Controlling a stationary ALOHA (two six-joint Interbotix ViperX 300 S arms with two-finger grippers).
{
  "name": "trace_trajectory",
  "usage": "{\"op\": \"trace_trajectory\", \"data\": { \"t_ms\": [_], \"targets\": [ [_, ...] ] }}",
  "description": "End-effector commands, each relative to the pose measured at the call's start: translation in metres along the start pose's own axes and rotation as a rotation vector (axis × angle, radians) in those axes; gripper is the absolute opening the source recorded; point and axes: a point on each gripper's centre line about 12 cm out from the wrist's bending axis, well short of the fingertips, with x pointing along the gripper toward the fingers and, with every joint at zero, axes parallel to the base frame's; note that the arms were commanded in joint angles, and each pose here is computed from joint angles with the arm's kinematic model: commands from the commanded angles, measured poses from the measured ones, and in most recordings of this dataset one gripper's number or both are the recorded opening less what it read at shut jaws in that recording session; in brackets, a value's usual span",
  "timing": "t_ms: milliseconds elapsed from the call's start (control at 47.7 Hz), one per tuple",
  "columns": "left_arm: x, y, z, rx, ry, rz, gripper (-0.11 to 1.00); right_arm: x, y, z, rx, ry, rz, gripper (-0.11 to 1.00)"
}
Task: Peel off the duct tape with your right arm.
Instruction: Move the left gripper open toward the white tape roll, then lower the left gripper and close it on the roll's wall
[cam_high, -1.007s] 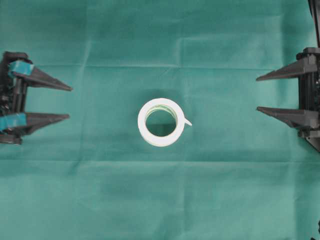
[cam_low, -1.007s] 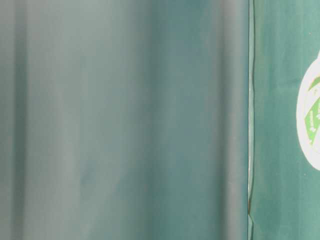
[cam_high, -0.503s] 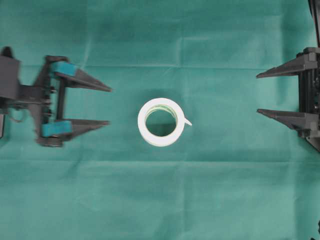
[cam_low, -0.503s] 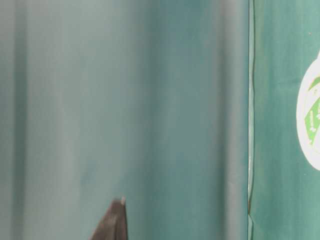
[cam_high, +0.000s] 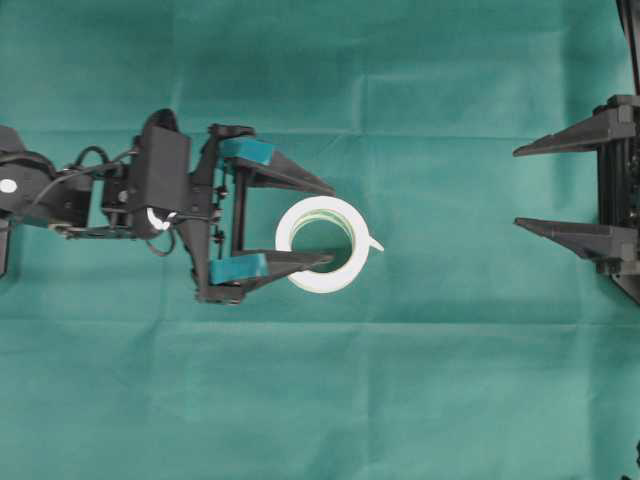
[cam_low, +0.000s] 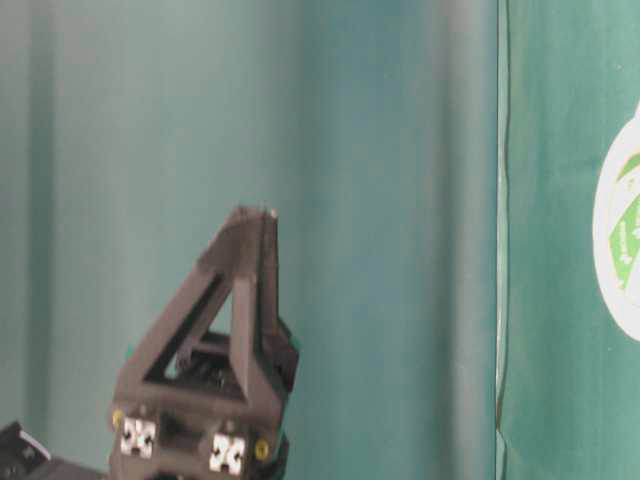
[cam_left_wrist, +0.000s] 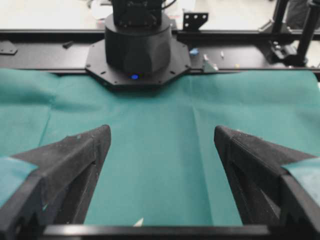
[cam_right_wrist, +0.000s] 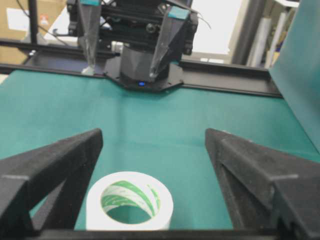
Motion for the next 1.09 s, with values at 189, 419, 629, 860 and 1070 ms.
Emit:
{"op": "trace_trajectory", "data": {
  "t_ms": [189,419,629,860,1070],
  "targets": [
    [0.014,-0.001,0.012,-0.012,0.037,-0.002,0.94,0.001,0.0,0.004,0.0,-0.018,0.0,0.76],
    [0.019,-0.011,0.009,-0.054,0.223,-0.02,0.94,0.002,0.0,0.006,0.002,-0.023,0.0,0.76],
    [0.023,-0.018,0.003,-0.081,0.432,-0.023,0.94,0.001,0.0,0.005,0.003,-0.021,0.001,0.76],
    [0.026,-0.018,-0.009,-0.075,0.586,-0.016,0.94,0.002,0.0,0.007,0.002,-0.024,0.002,0.76],
    [0.034,-0.017,-0.019,-0.071,0.65,-0.011,0.94,0.002,0.0,0.008,0.003,-0.028,0.001,0.76]
  ]
}}
